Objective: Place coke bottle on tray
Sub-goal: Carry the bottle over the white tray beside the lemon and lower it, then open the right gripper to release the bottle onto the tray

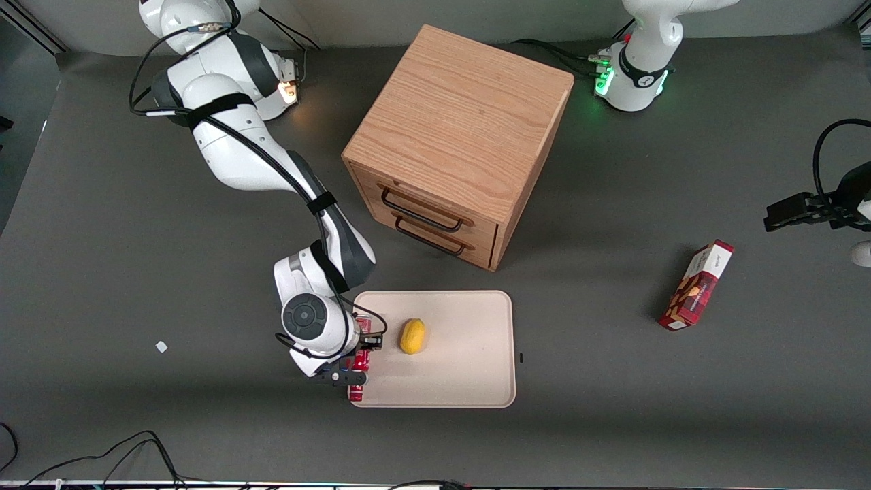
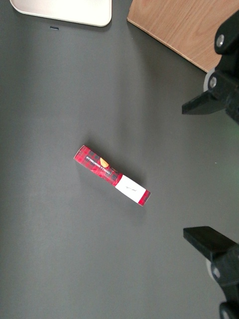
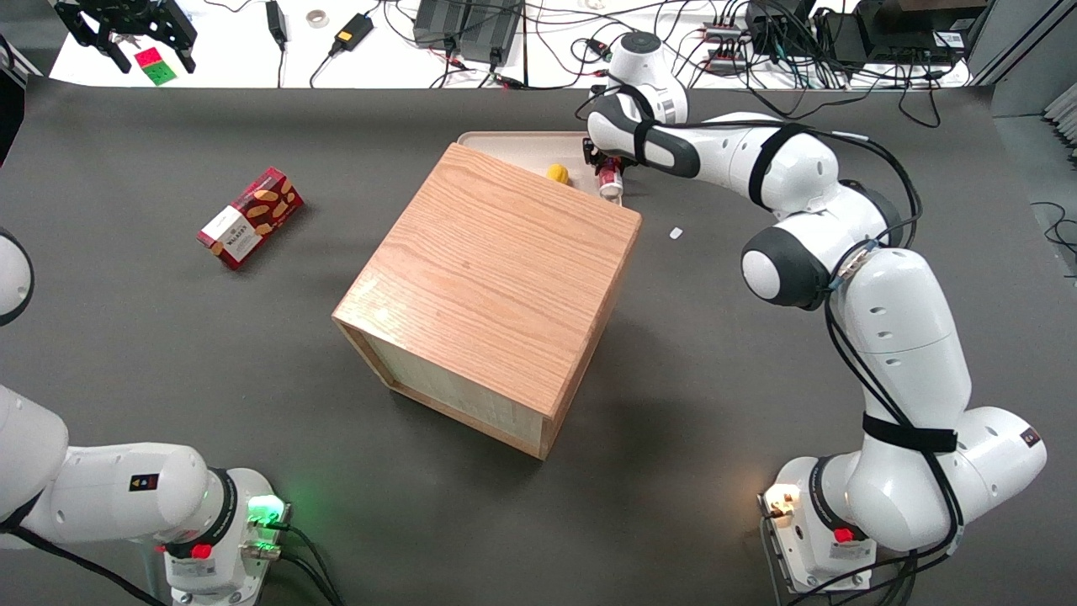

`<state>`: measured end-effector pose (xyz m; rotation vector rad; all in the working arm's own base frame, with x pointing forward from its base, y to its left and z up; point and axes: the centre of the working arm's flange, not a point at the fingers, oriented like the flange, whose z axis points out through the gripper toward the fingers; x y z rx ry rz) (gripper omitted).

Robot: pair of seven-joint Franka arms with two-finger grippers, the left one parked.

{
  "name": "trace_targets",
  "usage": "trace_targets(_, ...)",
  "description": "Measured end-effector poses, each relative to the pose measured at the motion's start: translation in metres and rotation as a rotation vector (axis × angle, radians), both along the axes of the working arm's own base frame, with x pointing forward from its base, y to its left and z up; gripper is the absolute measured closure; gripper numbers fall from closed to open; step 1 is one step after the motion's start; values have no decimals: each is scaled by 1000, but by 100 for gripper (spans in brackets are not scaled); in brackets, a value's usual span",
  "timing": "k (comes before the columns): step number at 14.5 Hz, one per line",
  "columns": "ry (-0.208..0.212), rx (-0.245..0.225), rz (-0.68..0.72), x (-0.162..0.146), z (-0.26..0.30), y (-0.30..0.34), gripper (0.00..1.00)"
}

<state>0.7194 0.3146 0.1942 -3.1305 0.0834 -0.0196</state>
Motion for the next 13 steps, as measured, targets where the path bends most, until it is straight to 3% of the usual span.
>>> trace_targets(3, 3, -1, 0, 0, -3, 0, 46)
trace_targets(8, -4, 1, -1, 1, -1, 0, 2)
trace_targets(13, -6, 2, -1, 1, 0, 0, 0)
